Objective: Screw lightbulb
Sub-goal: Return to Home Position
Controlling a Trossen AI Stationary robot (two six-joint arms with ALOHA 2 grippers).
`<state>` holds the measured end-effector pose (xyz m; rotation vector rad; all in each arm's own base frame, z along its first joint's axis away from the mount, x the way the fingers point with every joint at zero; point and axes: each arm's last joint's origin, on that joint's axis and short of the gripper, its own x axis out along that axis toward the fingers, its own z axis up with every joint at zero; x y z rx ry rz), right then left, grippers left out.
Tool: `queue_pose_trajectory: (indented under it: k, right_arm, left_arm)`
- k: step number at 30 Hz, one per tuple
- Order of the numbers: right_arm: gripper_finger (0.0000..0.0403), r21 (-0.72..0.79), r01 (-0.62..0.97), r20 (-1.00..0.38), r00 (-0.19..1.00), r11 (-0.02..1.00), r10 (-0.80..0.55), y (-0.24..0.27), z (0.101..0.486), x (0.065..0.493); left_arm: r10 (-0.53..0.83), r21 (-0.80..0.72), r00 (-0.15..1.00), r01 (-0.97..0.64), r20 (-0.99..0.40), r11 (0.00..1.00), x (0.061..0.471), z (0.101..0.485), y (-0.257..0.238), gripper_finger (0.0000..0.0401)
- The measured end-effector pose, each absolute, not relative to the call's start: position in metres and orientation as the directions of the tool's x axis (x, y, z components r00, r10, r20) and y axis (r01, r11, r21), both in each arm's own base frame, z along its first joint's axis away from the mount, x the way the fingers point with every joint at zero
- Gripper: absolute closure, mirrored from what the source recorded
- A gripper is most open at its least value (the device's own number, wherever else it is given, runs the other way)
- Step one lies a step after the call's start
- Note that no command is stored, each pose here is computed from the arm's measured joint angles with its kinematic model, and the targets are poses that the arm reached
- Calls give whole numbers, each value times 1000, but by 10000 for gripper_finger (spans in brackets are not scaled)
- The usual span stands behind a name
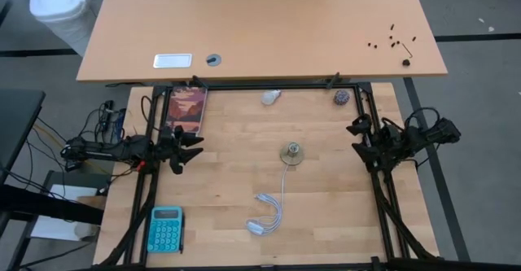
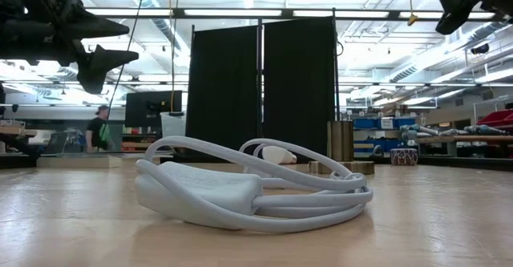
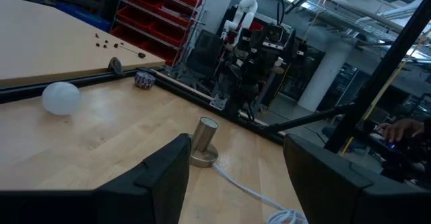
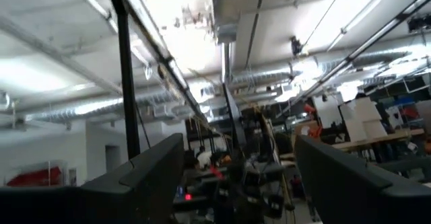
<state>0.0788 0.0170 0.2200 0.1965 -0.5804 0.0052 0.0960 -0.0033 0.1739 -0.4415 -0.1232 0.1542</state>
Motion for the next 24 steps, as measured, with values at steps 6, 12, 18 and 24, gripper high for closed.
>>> queue_pose_trajectory:
  k: [6, 12, 18, 24]
  right_arm:
    - [112, 193, -48, 518, 853, 980, -61, 17, 217, 79]
    - [110, 111, -7, 319, 947, 994, -29, 20, 197, 89]
    - [112, 68, 6, 198, 980, 998, -19, 21, 185, 92]
    - [109, 52, 25, 155, 987, 998, -32, 20, 181, 93]
  left_arm:
    - [175, -434, 981, -122, 85, 893, 96, 174, -3, 160]
    - [175, -434, 981, -121, 85, 893, 96, 174, -3, 160]
    - [174, -434, 981, -121, 85, 893, 96, 174, -3, 160]
    - [175, -434, 981, -122, 85, 893, 96, 174, -3, 160]
